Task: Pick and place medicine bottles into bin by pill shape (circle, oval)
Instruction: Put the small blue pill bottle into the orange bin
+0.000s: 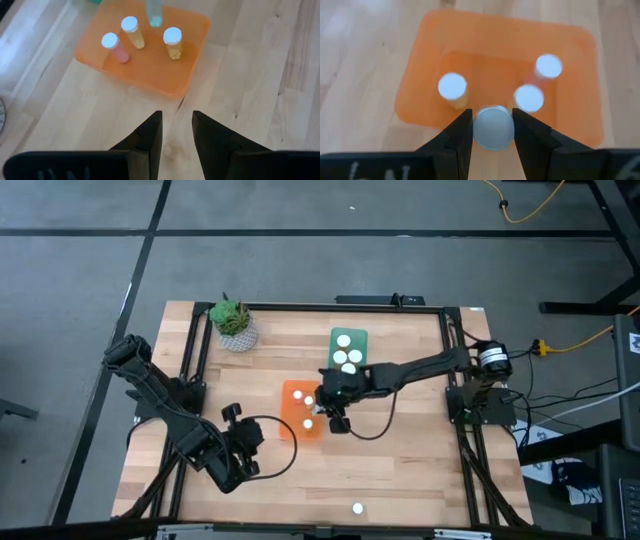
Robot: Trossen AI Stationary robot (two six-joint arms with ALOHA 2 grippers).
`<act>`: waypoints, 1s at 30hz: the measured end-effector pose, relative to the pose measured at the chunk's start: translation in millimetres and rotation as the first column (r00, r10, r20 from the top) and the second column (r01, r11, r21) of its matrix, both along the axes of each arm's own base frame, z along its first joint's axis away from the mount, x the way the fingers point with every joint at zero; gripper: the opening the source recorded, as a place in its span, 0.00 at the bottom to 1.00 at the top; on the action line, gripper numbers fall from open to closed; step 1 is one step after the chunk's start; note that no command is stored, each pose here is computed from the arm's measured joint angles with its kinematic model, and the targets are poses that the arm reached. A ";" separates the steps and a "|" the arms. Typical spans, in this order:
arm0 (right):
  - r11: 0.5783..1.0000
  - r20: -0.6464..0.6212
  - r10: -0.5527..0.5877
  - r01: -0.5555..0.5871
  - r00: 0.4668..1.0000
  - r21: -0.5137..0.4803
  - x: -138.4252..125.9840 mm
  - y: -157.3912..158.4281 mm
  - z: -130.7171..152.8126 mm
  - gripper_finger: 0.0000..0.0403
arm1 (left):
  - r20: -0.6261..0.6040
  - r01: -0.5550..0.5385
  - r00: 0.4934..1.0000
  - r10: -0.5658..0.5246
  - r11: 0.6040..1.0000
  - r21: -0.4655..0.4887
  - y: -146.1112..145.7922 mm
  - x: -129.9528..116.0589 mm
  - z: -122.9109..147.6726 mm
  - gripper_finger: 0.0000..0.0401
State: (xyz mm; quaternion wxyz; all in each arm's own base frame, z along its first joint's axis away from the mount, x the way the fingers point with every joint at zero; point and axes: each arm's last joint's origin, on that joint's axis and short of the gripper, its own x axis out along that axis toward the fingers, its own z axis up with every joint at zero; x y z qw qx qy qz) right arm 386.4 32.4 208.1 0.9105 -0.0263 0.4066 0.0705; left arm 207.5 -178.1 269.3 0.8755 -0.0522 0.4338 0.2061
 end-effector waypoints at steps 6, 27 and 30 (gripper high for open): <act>1.000 -0.005 0.006 -0.006 1.000 -0.005 5.3 0.4 -10.5 0.32 | 0.002 -0.001 1.000 0.001 1.000 0.001 0.4 0.5 0.1 0.25; 1.000 -0.022 -0.014 0.014 1.000 0.011 6.8 0.6 -16.6 0.32 | 0.004 -0.006 1.000 0.006 1.000 0.007 1.6 1.4 0.0 0.25; 1.000 -0.022 -0.014 0.014 1.000 0.011 6.8 0.6 -16.6 0.33 | 0.004 -0.006 1.000 0.006 1.000 0.007 1.6 1.4 0.0 0.25</act>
